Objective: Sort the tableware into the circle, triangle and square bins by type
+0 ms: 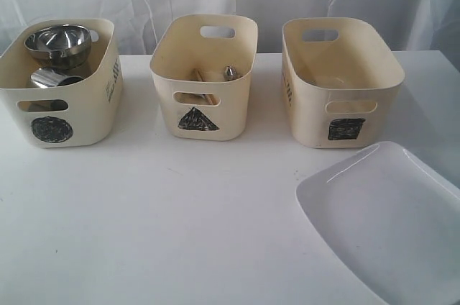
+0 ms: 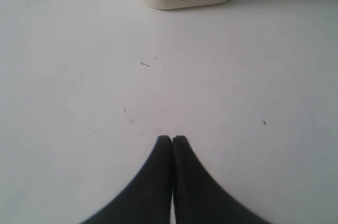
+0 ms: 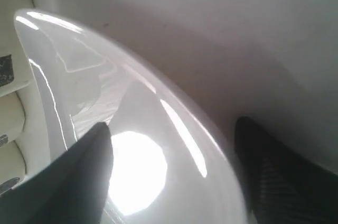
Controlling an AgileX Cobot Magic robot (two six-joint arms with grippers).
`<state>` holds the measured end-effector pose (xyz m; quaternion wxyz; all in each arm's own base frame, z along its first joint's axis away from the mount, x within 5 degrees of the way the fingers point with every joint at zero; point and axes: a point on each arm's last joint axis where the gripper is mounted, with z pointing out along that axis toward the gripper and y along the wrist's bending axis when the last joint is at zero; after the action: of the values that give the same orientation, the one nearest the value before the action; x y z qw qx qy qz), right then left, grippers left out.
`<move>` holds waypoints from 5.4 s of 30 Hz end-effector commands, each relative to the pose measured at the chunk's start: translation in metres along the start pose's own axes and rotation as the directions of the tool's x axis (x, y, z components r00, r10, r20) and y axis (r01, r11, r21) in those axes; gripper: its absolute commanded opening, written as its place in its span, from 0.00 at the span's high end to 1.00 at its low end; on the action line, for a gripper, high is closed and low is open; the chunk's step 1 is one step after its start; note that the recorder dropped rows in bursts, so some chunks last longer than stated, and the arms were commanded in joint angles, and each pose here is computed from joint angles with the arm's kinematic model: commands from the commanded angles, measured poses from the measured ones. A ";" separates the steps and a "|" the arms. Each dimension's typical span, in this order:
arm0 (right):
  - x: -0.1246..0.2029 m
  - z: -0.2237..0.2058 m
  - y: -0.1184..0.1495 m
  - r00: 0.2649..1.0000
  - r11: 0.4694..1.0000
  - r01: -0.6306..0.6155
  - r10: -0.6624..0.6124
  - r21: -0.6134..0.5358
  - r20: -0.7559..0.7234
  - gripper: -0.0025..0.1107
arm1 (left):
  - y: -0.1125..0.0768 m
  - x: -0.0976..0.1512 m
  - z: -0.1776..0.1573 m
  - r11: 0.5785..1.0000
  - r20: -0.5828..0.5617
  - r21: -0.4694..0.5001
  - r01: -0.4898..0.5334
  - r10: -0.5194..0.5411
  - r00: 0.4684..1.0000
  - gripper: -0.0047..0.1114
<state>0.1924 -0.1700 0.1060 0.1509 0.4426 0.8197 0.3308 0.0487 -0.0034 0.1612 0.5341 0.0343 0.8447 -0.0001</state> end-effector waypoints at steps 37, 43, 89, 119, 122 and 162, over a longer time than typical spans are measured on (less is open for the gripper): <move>0.048 0.004 0.026 0.975 0.994 0.108 -0.110 -0.019 -0.193 0.98 | -0.001 0.003 0.001 1.000 -0.014 0.008 0.002 -0.002 1.000 0.96; 0.054 -0.005 0.035 0.966 0.979 0.192 -0.175 0.073 -0.190 0.98 | -0.001 0.003 0.001 1.000 -0.014 0.008 0.002 -0.002 1.000 0.96; 0.061 -0.038 0.076 0.891 0.892 0.448 -0.439 0.065 -0.118 0.98 | -0.001 0.003 0.001 1.000 -0.014 0.008 0.002 -0.002 1.000 0.96; 0.052 0.049 0.048 0.827 0.898 0.429 -0.433 -0.094 -0.358 0.67 | -0.001 0.003 0.001 1.000 -0.014 0.008 0.002 -0.002 1.000 0.96; 0.050 0.056 0.043 0.829 0.901 0.422 -0.430 -0.102 -0.358 0.68 | -0.001 0.003 0.001 1.000 -0.014 0.008 0.002 -0.002 1.000 0.96; 0.049 -0.054 0.185 0.746 0.604 0.664 -0.579 -0.441 0.331 0.98 | -0.001 0.003 0.001 1.000 -0.014 0.008 0.002 -0.002 1.000 0.96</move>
<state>0.2437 -0.0781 0.2475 0.3829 0.1044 0.8168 0.4187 0.0487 -0.0034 0.1612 0.5341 0.0343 0.8447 -0.0001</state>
